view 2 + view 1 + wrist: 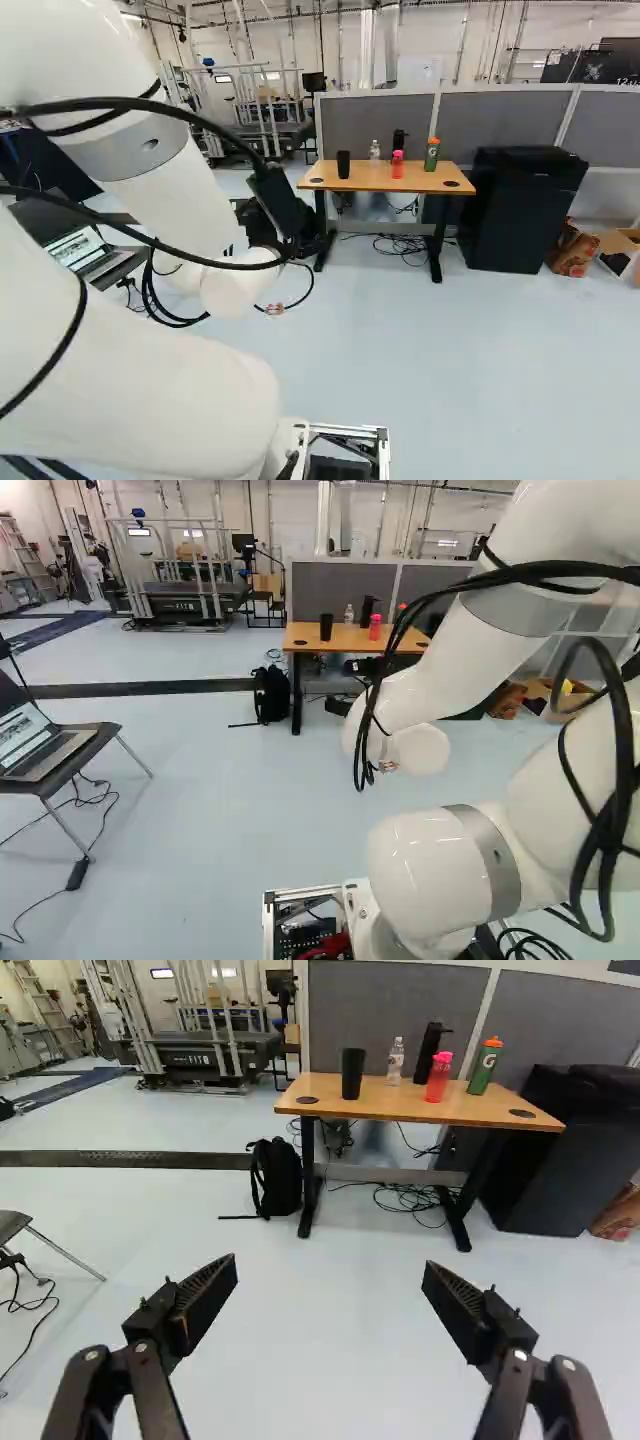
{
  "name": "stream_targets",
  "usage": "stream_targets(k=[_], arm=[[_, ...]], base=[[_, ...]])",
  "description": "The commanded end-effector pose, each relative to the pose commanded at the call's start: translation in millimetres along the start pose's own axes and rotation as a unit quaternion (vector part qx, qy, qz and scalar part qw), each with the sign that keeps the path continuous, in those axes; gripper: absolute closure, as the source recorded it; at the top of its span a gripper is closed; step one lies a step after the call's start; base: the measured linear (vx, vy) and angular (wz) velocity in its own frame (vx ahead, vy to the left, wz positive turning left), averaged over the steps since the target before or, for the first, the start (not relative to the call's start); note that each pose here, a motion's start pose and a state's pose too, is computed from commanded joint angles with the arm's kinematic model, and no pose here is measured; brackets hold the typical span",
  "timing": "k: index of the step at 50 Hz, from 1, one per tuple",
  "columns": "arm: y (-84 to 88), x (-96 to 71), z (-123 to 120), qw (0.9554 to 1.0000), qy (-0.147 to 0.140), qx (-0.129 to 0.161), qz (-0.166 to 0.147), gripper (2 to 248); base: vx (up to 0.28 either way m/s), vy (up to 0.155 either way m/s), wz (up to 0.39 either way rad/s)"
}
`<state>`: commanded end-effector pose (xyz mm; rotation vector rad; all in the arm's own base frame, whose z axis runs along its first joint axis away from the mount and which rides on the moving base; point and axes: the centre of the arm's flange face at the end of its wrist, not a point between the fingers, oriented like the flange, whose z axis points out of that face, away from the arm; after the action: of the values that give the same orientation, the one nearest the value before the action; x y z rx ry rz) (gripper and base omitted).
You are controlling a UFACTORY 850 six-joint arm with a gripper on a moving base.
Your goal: Pick up the green bottle from the table
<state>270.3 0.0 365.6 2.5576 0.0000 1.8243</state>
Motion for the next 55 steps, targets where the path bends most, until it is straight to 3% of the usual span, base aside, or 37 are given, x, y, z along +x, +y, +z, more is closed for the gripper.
stream_targets(k=[17,55], arm=[[0.0,0.0,0.0,1.0000,0.000,0.000,0.000,3],[0.0,0.0,0.0,1.0000,0.000,0.000,0.000,3]], base=[[0.136,-0.028,-0.144],[0.196,-0.091,-0.431]])
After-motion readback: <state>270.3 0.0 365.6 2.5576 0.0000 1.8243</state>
